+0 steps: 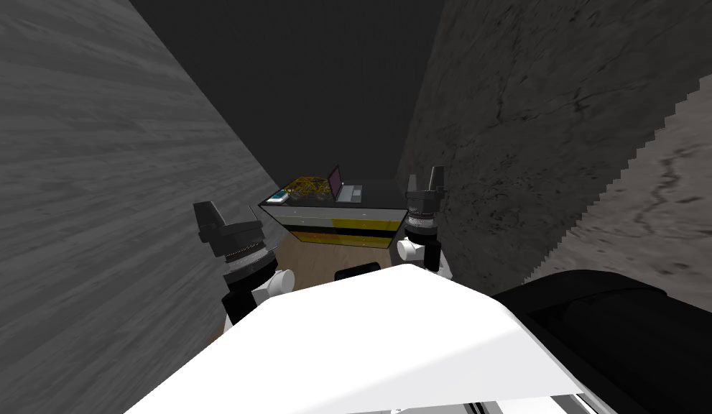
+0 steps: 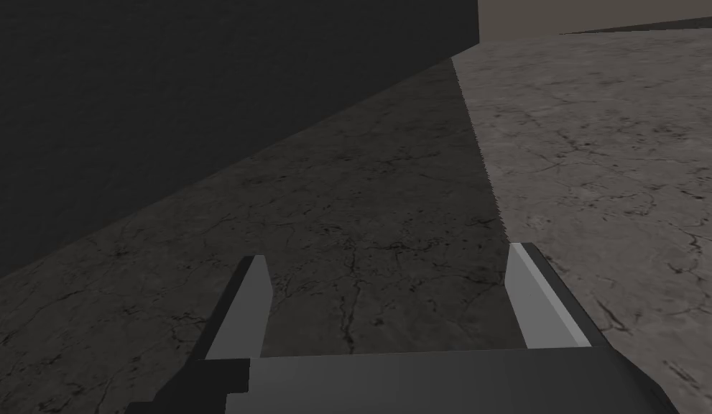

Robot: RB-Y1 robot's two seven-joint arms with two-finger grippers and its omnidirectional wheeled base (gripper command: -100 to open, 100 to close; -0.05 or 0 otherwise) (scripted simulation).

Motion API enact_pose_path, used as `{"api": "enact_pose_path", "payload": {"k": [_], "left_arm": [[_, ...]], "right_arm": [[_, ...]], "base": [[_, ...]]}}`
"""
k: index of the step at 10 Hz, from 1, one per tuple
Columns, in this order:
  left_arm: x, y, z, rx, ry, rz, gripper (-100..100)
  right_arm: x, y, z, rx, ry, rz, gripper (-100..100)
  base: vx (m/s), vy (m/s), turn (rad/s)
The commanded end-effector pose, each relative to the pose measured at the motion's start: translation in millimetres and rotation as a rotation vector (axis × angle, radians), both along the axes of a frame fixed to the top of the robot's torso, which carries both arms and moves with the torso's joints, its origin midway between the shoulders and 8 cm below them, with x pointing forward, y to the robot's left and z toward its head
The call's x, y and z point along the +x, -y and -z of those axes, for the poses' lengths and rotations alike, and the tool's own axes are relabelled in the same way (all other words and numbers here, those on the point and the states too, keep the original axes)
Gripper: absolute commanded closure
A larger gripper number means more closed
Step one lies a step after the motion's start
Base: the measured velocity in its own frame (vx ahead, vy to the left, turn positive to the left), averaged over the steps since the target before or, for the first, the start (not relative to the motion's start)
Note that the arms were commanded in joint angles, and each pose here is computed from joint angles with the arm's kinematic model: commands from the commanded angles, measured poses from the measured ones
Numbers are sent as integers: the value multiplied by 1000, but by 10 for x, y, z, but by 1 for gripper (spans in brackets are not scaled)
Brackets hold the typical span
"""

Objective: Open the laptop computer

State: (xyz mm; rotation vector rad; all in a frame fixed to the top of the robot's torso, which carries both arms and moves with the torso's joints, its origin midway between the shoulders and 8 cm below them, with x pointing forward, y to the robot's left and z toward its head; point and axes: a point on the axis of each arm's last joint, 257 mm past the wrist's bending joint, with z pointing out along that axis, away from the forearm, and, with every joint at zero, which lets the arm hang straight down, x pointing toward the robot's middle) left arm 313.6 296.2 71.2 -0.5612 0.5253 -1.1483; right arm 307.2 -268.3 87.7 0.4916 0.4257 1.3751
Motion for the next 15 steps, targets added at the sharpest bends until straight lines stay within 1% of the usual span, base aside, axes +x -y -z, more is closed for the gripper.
{"api": "enact_pose_path", "payload": {"k": [1,9,10,13,14,15], "left_arm": [[0,0,0,0,0,0,0],[-1,0,-1,0,0,0,0],[-1,0,-1,0,0,0,0],[0,0,1,0,0,0,0],[0,0,1,0,0,0,0],[0,0,1,0,0,0,0]], "right_arm": [[0,0,0,0,0,0,0],[-1,0,-1,0,0,0,0],[46,-46,35,-44,-19,-8,-100],[201,-98,170,-147,-78,2,-100],[202,-111,171,-157,-79,-2,-100],[269,-119,231,-202,-104,7,-100]], "base": [[0,0,0],[0,0,0],[10,26,3],[6,96,3],[16,113,-3],[6,97,6]]}}
